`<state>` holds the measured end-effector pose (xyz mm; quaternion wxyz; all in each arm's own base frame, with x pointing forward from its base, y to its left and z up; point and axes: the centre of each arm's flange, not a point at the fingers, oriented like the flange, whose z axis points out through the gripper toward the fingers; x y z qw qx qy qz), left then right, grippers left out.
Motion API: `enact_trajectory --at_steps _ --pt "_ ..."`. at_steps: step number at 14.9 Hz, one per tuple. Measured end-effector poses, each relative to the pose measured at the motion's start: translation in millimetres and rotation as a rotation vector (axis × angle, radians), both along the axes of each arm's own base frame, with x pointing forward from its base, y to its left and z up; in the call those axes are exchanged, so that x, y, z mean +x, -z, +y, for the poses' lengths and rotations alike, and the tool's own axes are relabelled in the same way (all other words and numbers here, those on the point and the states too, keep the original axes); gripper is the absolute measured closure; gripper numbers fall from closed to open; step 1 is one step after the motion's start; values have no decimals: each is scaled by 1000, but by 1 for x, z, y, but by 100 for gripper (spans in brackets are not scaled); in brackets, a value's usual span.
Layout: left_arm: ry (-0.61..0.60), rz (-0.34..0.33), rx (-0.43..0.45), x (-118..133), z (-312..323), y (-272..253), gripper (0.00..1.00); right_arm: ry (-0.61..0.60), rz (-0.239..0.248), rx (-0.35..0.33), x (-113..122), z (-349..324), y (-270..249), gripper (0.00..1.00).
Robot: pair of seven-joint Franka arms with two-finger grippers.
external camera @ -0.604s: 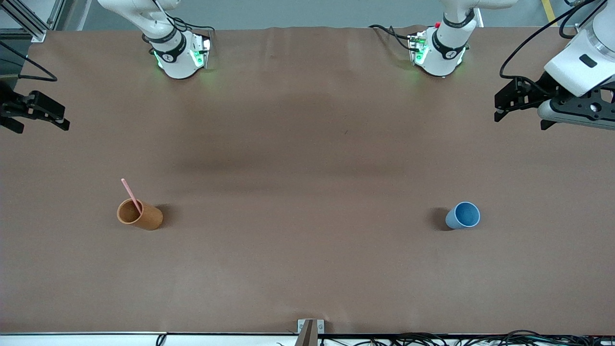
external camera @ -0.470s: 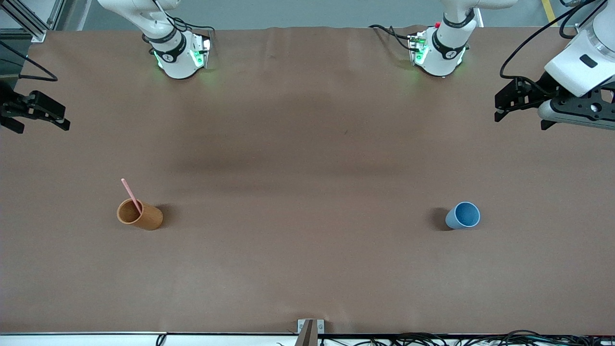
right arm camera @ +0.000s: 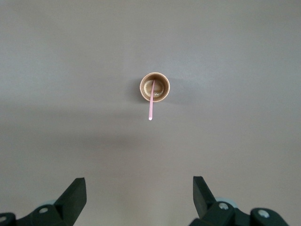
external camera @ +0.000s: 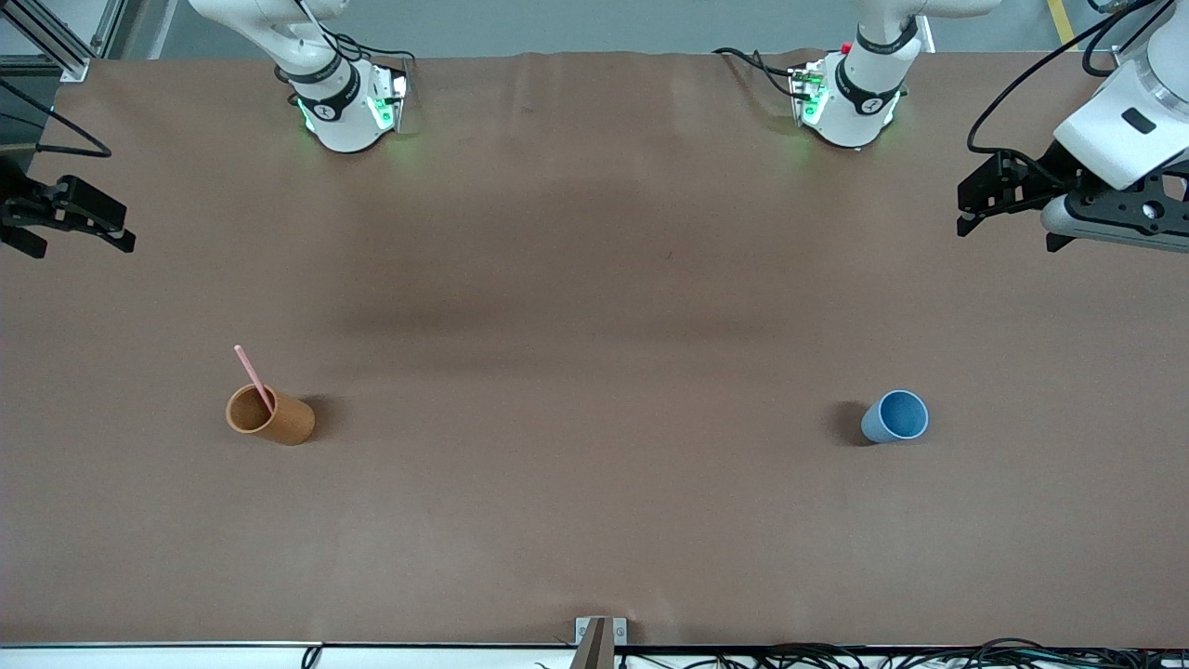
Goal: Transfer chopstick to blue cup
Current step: 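Reach the right gripper toward the pink chopstick while the left gripper reaches the blue cup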
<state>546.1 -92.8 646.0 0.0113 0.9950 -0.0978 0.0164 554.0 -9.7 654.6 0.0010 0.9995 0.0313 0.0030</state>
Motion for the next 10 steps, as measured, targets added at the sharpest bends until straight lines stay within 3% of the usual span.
enact_trajectory --at_steps 3,6,10 --pt "-67 33 -12 33 42 41 0 0 0 0 0 0 0 0" --pt "-95 46 -16 84 65 124 0 -2 -22 1 6 1 12 0" --pt "-103 77 -2 128 63 238 0 -3 -47 1 23 1 82 0"
